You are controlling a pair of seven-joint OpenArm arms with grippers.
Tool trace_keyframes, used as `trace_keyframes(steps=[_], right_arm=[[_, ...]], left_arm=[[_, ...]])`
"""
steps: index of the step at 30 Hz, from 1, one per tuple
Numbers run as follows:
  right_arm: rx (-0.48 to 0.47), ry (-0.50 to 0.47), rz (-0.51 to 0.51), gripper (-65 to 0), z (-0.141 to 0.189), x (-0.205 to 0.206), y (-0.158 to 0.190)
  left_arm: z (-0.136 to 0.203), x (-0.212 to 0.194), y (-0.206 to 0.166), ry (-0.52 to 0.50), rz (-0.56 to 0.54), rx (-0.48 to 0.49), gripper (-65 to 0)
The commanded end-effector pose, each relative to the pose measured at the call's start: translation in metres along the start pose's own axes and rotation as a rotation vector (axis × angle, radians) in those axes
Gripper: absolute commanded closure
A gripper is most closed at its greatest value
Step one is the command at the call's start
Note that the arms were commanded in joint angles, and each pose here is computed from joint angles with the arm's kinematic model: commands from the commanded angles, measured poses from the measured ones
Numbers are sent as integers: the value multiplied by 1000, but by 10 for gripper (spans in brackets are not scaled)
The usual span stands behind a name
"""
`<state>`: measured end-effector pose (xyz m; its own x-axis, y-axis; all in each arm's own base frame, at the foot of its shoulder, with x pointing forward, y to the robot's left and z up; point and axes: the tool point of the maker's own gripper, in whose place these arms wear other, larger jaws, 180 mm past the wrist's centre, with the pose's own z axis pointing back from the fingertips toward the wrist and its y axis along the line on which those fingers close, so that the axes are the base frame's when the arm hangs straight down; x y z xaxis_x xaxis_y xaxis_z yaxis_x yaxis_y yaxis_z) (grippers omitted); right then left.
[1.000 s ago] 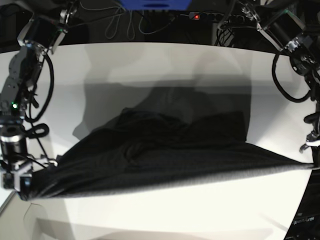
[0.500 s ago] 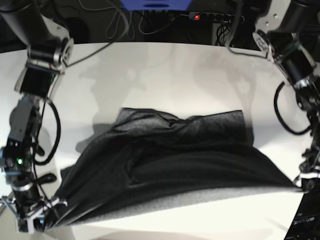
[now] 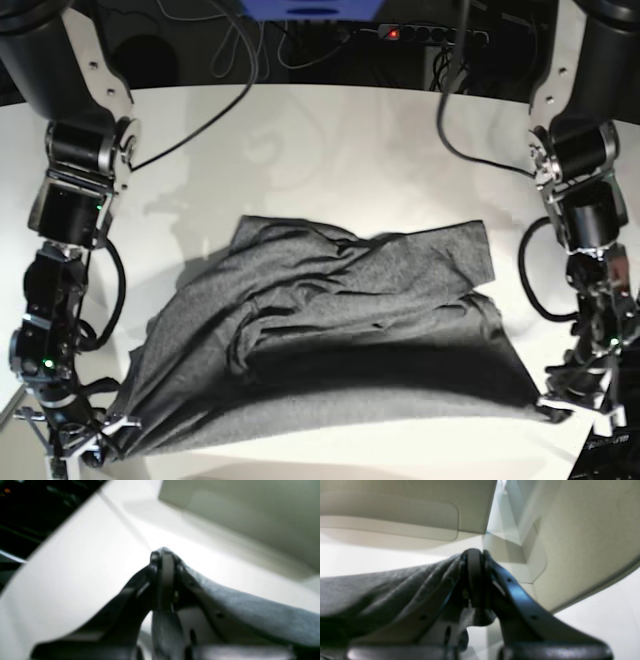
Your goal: Layout the t-shirt on the table in an organized manner, then fold the t-shirt properly
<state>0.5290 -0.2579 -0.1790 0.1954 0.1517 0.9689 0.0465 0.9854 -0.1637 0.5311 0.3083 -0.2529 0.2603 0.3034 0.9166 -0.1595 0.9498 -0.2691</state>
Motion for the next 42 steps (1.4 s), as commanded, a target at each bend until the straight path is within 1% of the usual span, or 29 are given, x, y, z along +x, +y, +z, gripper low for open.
trace_keyframes(steps=[1,3,5,7,9,10,11,13,17,19,22,25,28,30,36,40,42], right_arm=[[-31,-83,10,0,1,31,-16],[-29,-73,8,0,1,26,-15],[-28,-71,8,0,1,25,-15],[-28,-67,8,0,1,24,-15],[-25,-52,10,0,2,15,-13],[-25,-50,12,0,3,13,-13],[-24,-45,12,0,3,10,-13],[-22,-39,11,0,3,7,-11],[-19,-12,12,0,6,-7,-9],[-15,4,14,0,8,-17,-7],[-17,15,25,0,17,-29,-6],[-10,26,32,0,23,-40,-2],[1,24,16,0,24,-43,7],[5,43,15,0,27,-53,9],[14,67,18,0,31,-67,14],[15,76,18,0,33,-72,14],[16,78,18,0,33,-73,14]], left_arm=[[-1,41,-4,-102,-9,-13,-1],[-6,31,-6,-84,-14,-17,-4],[-9,17,-2,-49,-10,-9,-43],[-10,5,5,-16,-4,5,-119],[-11,-6,9,9,9,11,-209],[-11,-9,10,15,15,14,-244],[-11,-10,12,17,15,17,-266],[-10,-12,14,20,18,19,-271],[-3,-32,20,70,2,27,-271],[14,-55,38,139,-10,52,-271],[47,-87,57,198,13,89,-274],[75,-113,61,203,27,107,-275],[100,-146,56,235,10,106,-276],[106,-166,50,266,25,98,-276],[105,-190,23,298,72,61,-276],[100,-201,-3,333,31,1,-276],[99,-218,-19,381,12,-39,-273]])
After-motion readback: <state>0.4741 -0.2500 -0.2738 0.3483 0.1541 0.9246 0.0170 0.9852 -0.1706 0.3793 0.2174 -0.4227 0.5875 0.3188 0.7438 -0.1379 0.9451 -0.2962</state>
